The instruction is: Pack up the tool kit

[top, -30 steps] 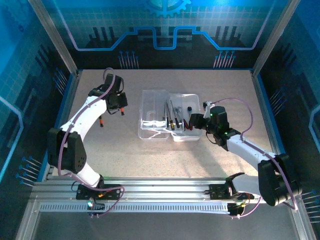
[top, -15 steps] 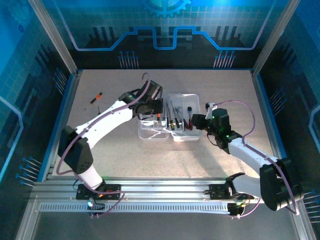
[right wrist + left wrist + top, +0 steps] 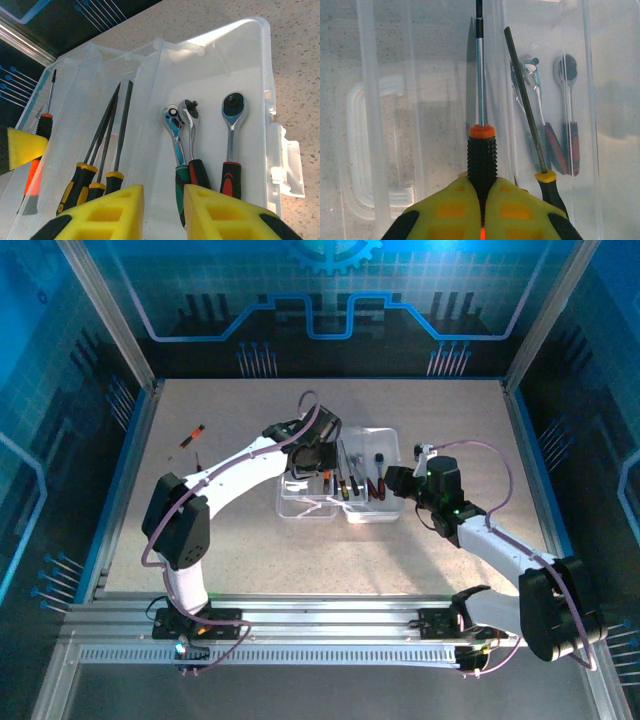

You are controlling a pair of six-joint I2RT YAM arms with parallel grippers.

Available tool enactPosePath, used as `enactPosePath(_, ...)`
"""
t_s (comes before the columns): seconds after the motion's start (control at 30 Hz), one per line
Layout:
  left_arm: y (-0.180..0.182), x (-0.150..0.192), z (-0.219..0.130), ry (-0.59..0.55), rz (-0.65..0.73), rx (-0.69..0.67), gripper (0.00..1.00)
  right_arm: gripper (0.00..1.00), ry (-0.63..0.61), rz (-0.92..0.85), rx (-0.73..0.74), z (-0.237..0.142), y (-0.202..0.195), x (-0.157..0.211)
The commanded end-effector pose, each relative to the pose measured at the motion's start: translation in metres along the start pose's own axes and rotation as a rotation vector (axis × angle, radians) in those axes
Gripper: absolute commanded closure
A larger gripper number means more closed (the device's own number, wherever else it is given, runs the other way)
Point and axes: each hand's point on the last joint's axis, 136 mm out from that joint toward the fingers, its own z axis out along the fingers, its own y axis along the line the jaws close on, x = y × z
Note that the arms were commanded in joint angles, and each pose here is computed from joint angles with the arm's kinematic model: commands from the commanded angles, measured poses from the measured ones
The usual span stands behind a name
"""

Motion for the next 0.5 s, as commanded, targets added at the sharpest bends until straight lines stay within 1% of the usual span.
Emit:
enactPosePath(0.0,-0.011,-0.004,-0.008,-0.010,-0.010,0.034,0.93,0.71,-0.028,0.010,-0.010,-0.003,-0.001,-0.006)
enactPosePath(0.07,-0.012,-0.005,-0.012,-0.012,0.000,0.037,0.83,0.71,-0.030,0.010,-0.009,-0.003,-0.001,-0.006)
enactPosePath(0.13,-0.012,-0.007,-0.018,-0.018,0.008,0.034,0.70,0.70,-0.032,0.010,-0.005,-0.003,-0.002,-0.006)
enactPosePath(0.23,-0.014,-0.010,-0.025,-0.026,0.016,0.044,0.58,0.68,-0.040,0.009,0.003,-0.004,-0.004,-0.007)
enactPosePath(0.33,-0.017,-0.015,-0.037,-0.044,0.034,0.057,0.53,0.68,-0.045,0.007,0.008,-0.005,-0.004,-0.007)
enactPosePath(0.37,-0.016,-0.018,-0.042,-0.057,0.039,0.050,0.53,0.68,-0.044,0.008,0.010,-0.005,-0.005,-0.007)
enactPosePath(0.47,-0.011,-0.031,-0.065,-0.126,0.057,0.036,0.48,0.68,-0.049,0.006,0.012,-0.006,-0.005,-0.007)
